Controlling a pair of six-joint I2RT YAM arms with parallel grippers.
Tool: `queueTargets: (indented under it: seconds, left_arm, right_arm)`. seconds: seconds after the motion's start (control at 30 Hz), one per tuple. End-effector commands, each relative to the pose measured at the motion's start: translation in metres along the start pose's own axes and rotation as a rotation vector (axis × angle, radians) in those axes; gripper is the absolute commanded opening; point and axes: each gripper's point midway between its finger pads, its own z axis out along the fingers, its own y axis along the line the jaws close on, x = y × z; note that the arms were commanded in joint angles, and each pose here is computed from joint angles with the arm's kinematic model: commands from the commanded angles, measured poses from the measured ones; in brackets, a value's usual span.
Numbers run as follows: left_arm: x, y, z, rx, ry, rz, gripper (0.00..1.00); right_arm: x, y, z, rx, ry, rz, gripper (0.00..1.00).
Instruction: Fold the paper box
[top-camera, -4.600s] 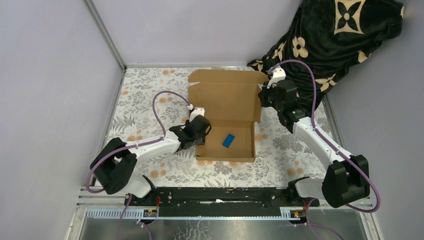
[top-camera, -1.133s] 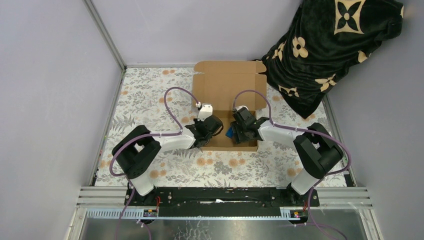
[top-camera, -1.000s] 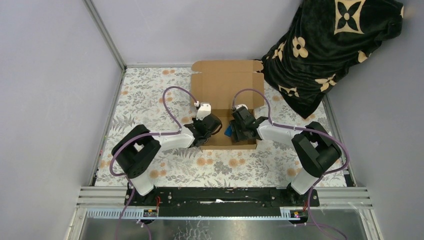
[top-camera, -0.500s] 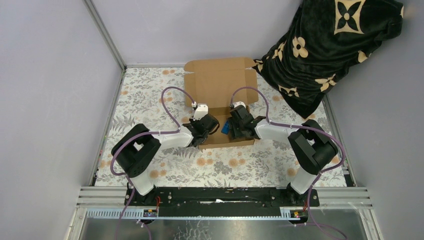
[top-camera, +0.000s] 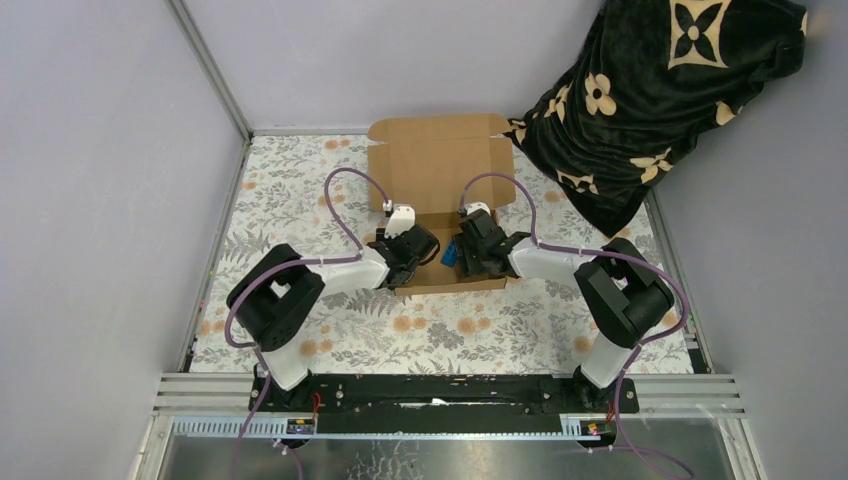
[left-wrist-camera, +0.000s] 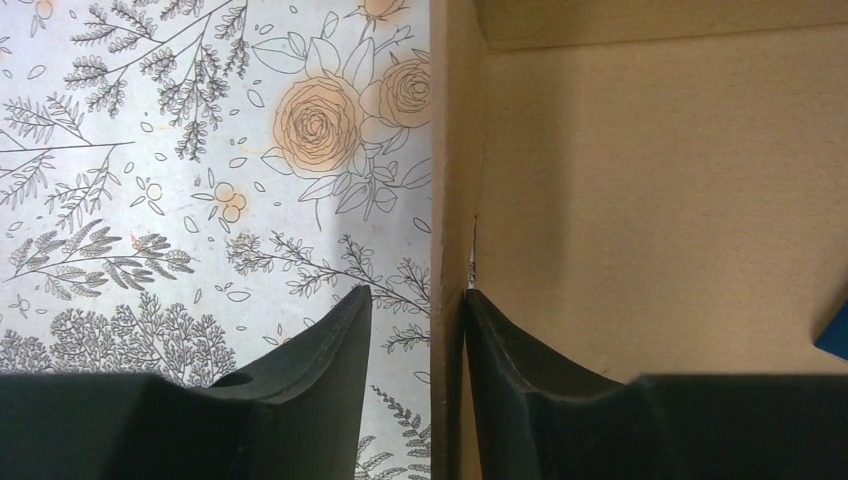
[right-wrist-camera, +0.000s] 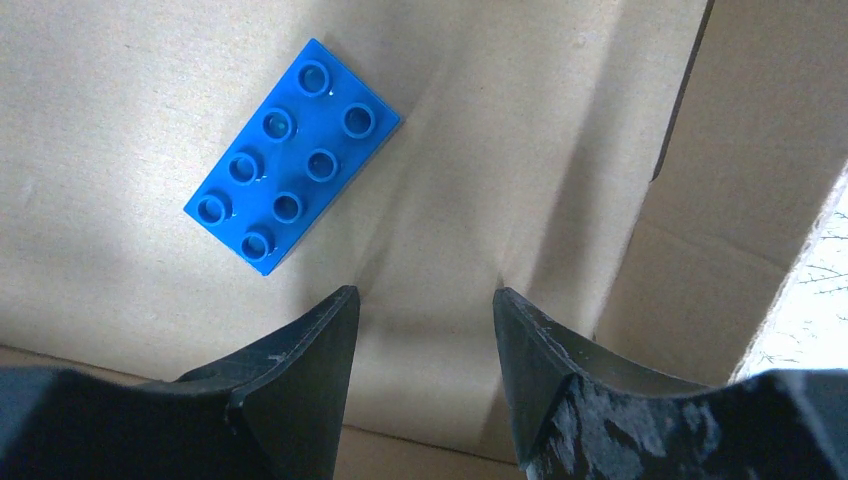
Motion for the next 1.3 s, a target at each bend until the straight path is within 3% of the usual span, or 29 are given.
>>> queueTargets:
  seconds: [0.0,0.13,0.37,1.07,1.27]
  left_arm:
    - [-0.003,0.030,0.005,-0.148,-0.012,0.056,0.45]
    - [-0.001,0.033,0.006,-0.163,-0.012,0.057,0.37]
    - [-0.002,0.030,0.010,-0.165,-0.012,0.051,0.00]
    - [0.007,0.023,0.020,-0.202,0.013,0.136,0.00]
    - [-0.013,0.024,0.007,-0.127,-0.026,0.065,0.34]
  right_arm:
    - [0.063,-0.018,0.008,0.065,0.210,-0.025,0.60]
    - [0.064,-0.017,0.009,0.063,0.212,-0.026,0.60]
    - [0.065,-0.017,0.009,0.062,0.219,-0.028,0.60]
    - [0.063,-0.015,0.009,0.052,0.226,-0.033,0.60]
    - [0.064,-0.014,0.008,0.048,0.228,-0.034,0.60]
